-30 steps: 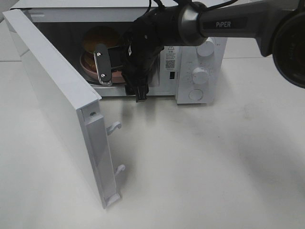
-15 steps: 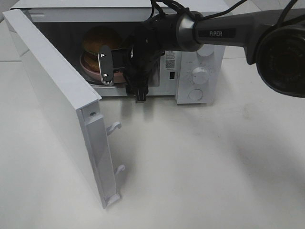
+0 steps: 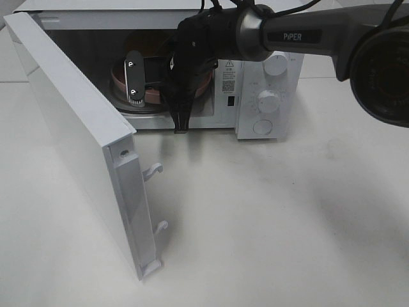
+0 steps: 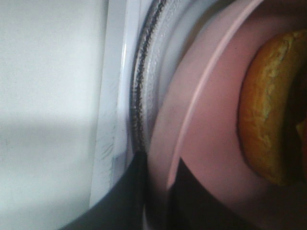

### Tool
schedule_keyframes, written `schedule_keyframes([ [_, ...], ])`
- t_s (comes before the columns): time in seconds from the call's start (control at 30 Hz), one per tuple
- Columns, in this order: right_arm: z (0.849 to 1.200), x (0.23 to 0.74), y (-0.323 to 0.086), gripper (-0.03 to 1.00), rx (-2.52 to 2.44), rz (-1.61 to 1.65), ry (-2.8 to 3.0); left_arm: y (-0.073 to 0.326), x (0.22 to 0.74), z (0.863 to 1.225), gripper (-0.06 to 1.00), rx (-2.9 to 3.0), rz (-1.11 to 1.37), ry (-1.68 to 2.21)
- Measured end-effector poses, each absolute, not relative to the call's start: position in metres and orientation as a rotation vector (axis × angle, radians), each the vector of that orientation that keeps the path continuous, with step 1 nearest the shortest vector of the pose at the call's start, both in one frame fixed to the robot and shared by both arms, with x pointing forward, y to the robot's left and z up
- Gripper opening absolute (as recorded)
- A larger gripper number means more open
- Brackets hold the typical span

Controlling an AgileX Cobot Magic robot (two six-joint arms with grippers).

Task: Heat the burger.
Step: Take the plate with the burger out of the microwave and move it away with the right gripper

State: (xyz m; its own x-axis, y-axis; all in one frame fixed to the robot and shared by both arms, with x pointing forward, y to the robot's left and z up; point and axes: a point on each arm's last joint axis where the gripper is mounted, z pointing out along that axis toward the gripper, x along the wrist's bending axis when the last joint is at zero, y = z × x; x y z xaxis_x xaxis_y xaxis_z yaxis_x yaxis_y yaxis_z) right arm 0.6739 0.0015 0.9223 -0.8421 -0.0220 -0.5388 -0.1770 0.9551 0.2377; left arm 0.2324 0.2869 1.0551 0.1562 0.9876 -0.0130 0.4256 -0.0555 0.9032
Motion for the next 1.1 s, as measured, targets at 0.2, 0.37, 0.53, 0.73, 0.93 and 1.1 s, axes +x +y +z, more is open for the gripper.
schedule_keyframes([
  [0.2, 0.926, 0.669, 0.004, 0.09, -0.145, 0.376, 2.579, 0.287, 0.232, 1.055, 0.99, 1.613, 0.863, 1.389],
  [0.37, 0.930, 0.666, 0.004, 0.09, -0.130, 0.395, 2.598, 0.287, 0.232, 1.055, 0.99, 1.613, 0.863, 1.389],
  [0.53, 0.937, 0.660, 0.000, 0.09, -0.209, 0.369, 2.612, 0.287, 0.232, 1.055, 0.99, 1.613, 0.863, 1.389],
  [0.73, 0.938, 0.648, -0.008, 0.09, -0.377, 0.312, 2.619, 0.287, 0.232, 1.055, 0.99, 1.613, 0.863, 1.389],
  [0.93, 0.940, 0.634, -0.017, 0.09, -0.561, 0.255, 2.602, 0.287, 0.232, 1.055, 0.99, 1.613, 0.863, 1.389],
  [1.1, 0.944, 0.622, -0.026, 0.09, -0.701, 0.220, 2.571, 0.287, 0.232, 1.055, 0.99, 1.613, 0.863, 1.389],
])
